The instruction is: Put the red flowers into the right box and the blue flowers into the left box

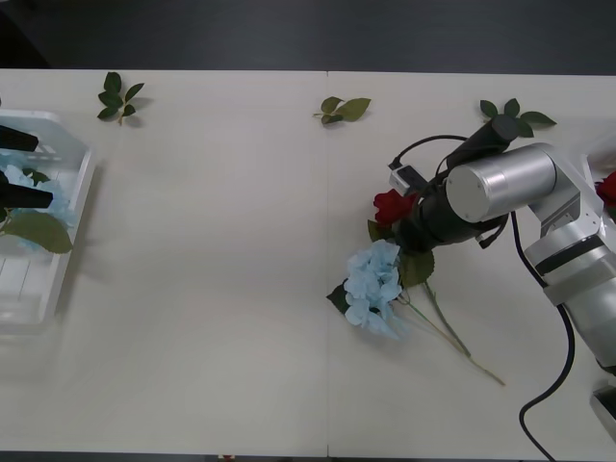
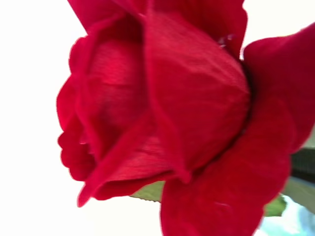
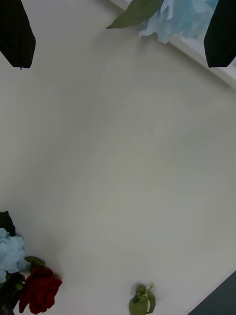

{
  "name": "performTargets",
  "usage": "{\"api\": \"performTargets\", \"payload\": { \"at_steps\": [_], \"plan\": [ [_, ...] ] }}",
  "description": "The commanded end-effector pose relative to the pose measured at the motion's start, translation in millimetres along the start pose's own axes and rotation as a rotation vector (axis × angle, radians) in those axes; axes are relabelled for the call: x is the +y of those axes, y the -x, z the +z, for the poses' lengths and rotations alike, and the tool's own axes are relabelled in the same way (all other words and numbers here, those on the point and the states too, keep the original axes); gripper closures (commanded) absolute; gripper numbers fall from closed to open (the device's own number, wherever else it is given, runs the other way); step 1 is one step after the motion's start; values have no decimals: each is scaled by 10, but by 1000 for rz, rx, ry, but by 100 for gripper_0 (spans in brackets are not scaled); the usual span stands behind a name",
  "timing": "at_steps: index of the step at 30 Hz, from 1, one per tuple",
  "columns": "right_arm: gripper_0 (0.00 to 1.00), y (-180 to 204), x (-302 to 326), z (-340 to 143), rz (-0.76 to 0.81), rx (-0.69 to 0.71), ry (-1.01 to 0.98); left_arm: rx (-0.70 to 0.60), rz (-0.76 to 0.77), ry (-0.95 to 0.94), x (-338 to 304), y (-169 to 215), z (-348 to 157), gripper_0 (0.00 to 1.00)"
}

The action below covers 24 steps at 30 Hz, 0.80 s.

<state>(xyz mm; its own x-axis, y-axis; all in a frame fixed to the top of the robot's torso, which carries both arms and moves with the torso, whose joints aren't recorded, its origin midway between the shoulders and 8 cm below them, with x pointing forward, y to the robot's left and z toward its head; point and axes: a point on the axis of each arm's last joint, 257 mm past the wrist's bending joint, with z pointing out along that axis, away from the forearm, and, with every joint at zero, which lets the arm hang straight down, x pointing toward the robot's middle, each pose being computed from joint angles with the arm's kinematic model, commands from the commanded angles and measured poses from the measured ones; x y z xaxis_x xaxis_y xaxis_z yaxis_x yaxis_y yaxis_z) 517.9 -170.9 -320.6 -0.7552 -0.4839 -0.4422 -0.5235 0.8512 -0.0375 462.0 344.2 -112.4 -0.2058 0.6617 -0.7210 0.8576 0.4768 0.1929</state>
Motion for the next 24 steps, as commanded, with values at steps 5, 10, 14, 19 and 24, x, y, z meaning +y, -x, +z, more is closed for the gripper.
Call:
{"api": "performTargets", "payload": {
  "at_steps": [5,10,14,19,24],
  "plan": [
    [93,186,30,-19,-41,-42,11,-53,185,-37,-179,573,24,0],
    [100,182,27,-15,-44,-41,10,-91,195,-94,-331,728,143,0],
    [100,159,10,-5,-45,-35,9,-124,193,-114,-391,831,212,0],
    [100,182,-16,-34,-40,-43,12,-133,182,-134,-443,836,259,0],
    [100,239,-254,-268,-26,-64,-5,-152,167,-161,-506,854,275,0]
  ]
}}
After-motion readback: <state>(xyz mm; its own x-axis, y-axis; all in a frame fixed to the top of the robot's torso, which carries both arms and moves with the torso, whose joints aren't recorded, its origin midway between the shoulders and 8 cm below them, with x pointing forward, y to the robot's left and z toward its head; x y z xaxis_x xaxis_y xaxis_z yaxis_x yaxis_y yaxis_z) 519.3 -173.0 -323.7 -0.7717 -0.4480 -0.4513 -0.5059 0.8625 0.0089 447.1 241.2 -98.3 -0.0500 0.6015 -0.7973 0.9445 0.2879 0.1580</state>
